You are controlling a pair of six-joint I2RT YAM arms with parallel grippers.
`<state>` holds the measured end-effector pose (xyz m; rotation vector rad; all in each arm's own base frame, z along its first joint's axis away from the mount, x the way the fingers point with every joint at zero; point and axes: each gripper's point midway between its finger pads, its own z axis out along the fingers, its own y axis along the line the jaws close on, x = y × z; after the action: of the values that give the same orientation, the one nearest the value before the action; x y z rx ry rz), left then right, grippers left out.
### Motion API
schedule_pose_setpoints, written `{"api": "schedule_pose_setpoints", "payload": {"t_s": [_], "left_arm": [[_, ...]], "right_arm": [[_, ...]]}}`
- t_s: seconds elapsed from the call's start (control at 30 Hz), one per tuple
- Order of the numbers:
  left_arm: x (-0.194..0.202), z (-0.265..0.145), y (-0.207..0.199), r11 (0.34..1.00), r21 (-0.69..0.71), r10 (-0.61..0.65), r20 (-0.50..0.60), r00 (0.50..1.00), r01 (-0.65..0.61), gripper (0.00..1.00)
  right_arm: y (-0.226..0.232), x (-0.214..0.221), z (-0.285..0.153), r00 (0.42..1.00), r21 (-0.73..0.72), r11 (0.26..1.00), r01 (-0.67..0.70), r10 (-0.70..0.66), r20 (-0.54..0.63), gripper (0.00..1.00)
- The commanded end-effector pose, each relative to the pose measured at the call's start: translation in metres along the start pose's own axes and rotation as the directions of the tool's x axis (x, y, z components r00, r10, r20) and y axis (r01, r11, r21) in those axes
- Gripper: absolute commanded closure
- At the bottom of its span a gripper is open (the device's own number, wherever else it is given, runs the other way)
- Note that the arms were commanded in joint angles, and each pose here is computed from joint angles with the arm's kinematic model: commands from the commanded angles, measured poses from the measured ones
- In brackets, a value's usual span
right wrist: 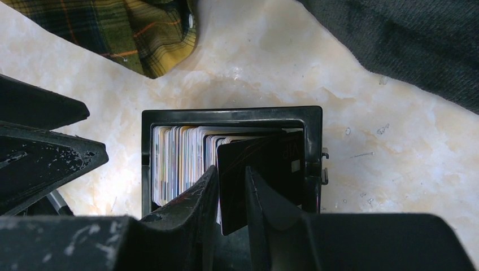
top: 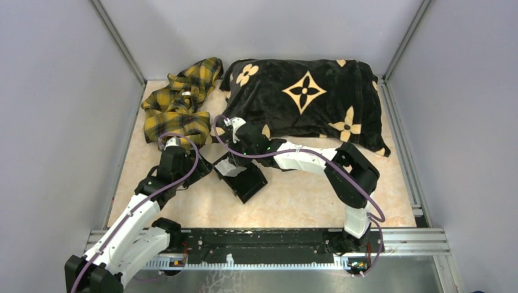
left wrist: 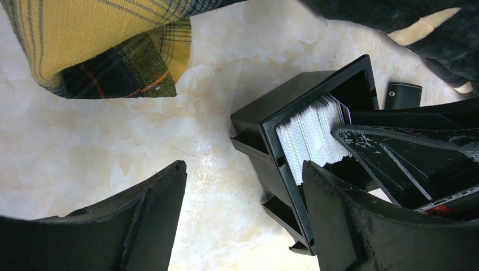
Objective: Put the credit cards into the card holder
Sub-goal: Pick up the credit card from the storage box.
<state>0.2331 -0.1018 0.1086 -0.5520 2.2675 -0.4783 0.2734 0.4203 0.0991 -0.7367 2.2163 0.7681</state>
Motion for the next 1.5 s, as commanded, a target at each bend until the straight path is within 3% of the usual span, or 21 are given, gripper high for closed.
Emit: {"api": "schedule_pose_setpoints", "payload": {"t_s": [0.0, 0.53, 0.73, 0.8, 1.2, 1.47], "left_arm": [[-0.001, 0.001, -0.001, 1.0, 0.005, -0.001, 0.014, 1.0, 0.0, 0.19], [-0.006, -0.002, -0.004, 1.0, 0.005, 0.003, 0.029, 1.0, -0.004, 0.19], [-0.016, -0.007, -0.014, 1.0, 0.02, 0.013, 0.045, 0.999, -0.014, 0.19], [-0.023, -0.011, -0.022, 0.999, 0.034, 0.019, 0.052, 0.998, -0.021, 0.19], [-0.079, -0.052, -0.105, 0.98, 0.187, 0.052, 0.064, 0.997, -0.063, 0.21], [-0.075, -0.076, -0.158, 0.937, 0.346, -0.02, -0.088, 0.996, 0.049, 0.24]], "right_arm": [[0.023, -0.034, -0.02, 0.998, -0.053, 0.999, 0.007, -0.004, 0.064, 0.77], [0.025, -0.05, -0.04, 0.995, -0.031, 0.999, 0.021, -0.018, 0.101, 0.82], [0.019, -0.054, -0.051, 0.993, 0.016, 0.999, 0.049, -0.05, 0.111, 0.96], [0.016, -0.055, -0.055, 0.991, 0.042, 0.997, 0.067, -0.071, 0.114, 1.0], [0.01, -0.082, -0.108, 0.947, 0.177, 0.966, 0.191, -0.228, 0.225, 1.0], [0.022, -0.084, -0.16, 0.867, 0.273, 0.918, 0.288, -0.371, 0.332, 1.0]]}}
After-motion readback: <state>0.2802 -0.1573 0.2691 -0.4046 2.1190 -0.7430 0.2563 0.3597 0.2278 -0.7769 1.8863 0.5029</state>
